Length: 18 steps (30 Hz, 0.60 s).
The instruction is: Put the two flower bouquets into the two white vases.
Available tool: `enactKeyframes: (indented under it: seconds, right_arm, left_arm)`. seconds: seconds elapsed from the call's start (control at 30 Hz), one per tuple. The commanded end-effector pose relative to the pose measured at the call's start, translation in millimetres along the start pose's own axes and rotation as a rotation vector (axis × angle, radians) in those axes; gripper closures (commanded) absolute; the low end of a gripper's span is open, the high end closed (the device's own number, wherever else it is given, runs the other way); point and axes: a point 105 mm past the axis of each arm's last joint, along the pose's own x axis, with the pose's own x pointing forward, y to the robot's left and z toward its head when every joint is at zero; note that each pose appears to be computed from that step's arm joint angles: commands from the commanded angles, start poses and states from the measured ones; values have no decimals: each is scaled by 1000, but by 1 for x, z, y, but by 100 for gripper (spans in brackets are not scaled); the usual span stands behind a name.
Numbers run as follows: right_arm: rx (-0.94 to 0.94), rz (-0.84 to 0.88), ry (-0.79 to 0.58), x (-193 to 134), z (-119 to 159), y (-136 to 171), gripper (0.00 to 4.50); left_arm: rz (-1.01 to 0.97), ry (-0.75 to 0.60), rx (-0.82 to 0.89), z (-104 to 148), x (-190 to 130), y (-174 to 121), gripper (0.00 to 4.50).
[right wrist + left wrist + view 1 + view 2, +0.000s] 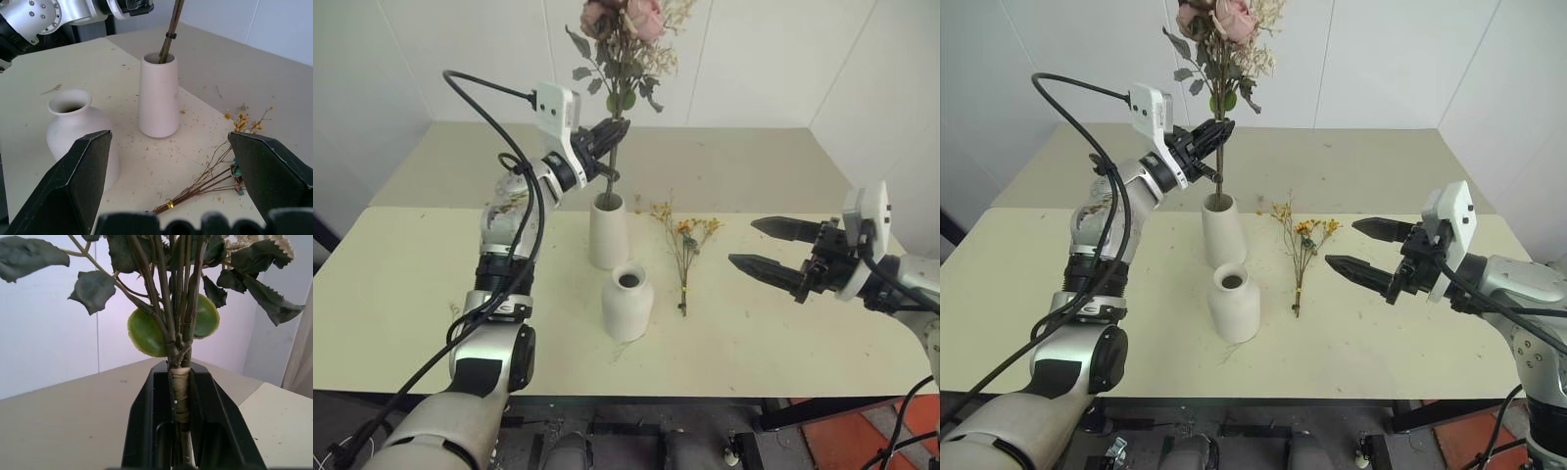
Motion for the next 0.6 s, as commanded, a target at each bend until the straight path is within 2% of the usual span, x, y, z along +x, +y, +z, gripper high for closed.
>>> enactKeyframes:
  seconds: [0.03, 0.23, 0.4, 0.6]
  right_arm:
    - [-45, -17, -28, -6, 13, 1, 0]
    - [-43, -13, -30, -5, 13, 2, 0]
    - [-46, -13, -29, -4, 13, 2, 0]
    - [-20, -2, -12, -3, 5, 0, 0]
  left_arm:
    - [-5, -69, 53, 12, -2, -7, 438]
    - [16, -63, 31, 0, -8, -8, 438]
    - [-9, -10, 12, -7, -15, -12, 276]
    - [-13, 40, 26, 5, -38, -15, 81]
